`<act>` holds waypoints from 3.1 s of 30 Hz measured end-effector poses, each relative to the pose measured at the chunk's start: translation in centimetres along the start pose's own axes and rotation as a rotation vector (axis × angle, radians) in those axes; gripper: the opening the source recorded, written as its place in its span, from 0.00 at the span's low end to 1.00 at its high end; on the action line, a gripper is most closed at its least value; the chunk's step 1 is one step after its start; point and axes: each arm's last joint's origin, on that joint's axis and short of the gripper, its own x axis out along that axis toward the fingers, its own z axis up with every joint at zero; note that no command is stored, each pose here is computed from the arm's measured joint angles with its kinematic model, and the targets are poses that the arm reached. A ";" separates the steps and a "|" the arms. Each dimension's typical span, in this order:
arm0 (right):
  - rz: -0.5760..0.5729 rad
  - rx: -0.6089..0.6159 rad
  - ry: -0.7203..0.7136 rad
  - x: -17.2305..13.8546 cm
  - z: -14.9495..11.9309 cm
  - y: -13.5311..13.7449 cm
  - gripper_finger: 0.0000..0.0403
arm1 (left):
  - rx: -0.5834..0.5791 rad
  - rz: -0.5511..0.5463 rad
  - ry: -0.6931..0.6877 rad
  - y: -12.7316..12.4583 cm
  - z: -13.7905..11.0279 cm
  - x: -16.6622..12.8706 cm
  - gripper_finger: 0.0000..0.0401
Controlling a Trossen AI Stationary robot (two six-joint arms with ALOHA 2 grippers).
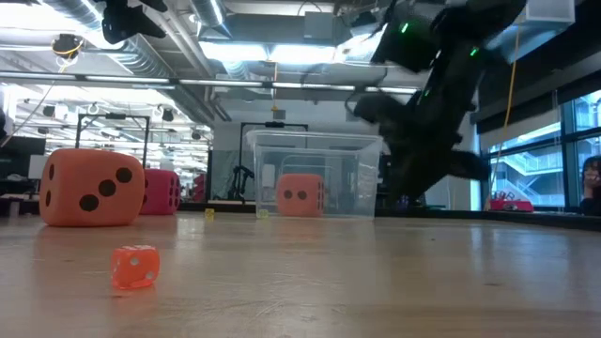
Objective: Pick & Place Dice
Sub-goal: Put the small blue dice into the transparent bin
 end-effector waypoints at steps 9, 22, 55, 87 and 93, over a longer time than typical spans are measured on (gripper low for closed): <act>0.164 0.076 -0.142 -5.5 -1.2 1.5 0.14 | 0.001 0.000 0.000 0.0 0.0 0.0 0.52; 0.247 0.056 -0.528 -14.1 1.1 -1.0 0.13 | -0.011 0.004 0.004 0.0 0.1 0.3 0.52; -0.103 -0.089 -0.344 -13.1 20.1 1.6 0.13 | 0.062 -0.024 -0.075 -0.3 1.5 1.3 0.52; -0.241 -0.165 -0.189 -9.8 21.4 1.3 0.13 | 0.078 -0.019 -0.076 -0.2 1.5 1.3 0.52; -0.240 -0.169 -0.188 -9.8 21.4 1.4 0.13 | 0.078 -0.018 -0.074 -0.2 1.5 1.3 0.52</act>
